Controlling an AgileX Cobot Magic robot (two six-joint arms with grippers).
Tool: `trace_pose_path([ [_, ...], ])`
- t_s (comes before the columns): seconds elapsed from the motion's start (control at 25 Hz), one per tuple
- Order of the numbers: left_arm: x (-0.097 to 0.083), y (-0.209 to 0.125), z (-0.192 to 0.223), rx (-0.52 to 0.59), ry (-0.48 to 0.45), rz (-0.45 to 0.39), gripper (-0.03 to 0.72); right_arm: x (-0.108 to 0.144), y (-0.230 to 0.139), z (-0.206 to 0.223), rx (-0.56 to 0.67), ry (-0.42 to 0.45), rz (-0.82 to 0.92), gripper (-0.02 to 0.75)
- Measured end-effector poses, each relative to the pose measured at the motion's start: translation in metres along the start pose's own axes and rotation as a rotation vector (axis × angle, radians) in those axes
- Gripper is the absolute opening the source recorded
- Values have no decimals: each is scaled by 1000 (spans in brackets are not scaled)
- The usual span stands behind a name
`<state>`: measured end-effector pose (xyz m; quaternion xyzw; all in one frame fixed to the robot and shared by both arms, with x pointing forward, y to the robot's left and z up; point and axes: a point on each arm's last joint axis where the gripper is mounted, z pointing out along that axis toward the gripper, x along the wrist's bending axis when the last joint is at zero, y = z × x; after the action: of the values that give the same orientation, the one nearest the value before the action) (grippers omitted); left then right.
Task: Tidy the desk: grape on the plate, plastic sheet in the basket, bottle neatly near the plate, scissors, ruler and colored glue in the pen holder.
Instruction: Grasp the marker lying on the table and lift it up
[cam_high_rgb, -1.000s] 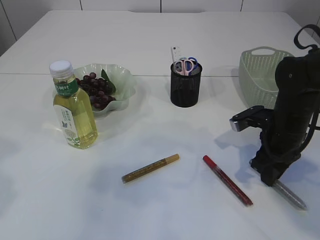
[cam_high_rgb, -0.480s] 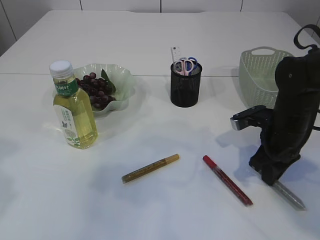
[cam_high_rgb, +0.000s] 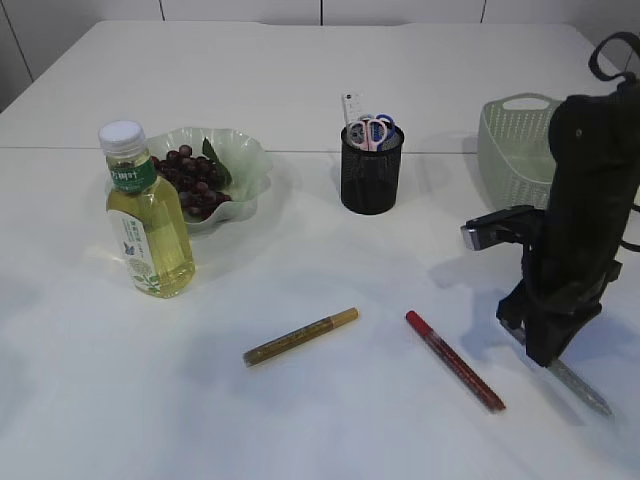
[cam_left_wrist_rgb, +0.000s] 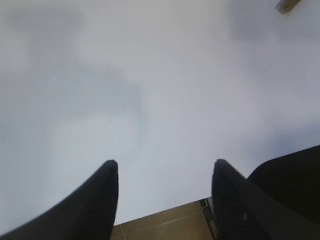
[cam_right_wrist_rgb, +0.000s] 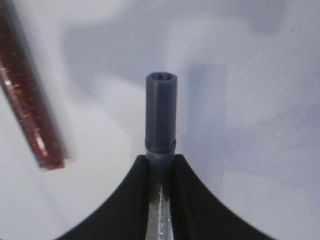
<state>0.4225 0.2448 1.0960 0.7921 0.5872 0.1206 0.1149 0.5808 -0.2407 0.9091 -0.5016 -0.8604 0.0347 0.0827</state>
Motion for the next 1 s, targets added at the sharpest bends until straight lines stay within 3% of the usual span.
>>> trace_pose_path([
  [0.08, 0, 0, 0, 0, 0, 0, 434, 3, 5, -13, 7, 50, 18, 111],
  [0.36, 0, 0, 0, -1, -4, -2, 434, 10, 31, -55, -160, 164, 129, 111],
  [0.68, -3, 2, 0, -22, -30, -11, 434, 14, 31, -76, -224, 165, 169, 111],
  [1.0, -3, 10, -1, -106, -38, -15, 434, 32, 56, -103, -591, 35, 126, 111],
])
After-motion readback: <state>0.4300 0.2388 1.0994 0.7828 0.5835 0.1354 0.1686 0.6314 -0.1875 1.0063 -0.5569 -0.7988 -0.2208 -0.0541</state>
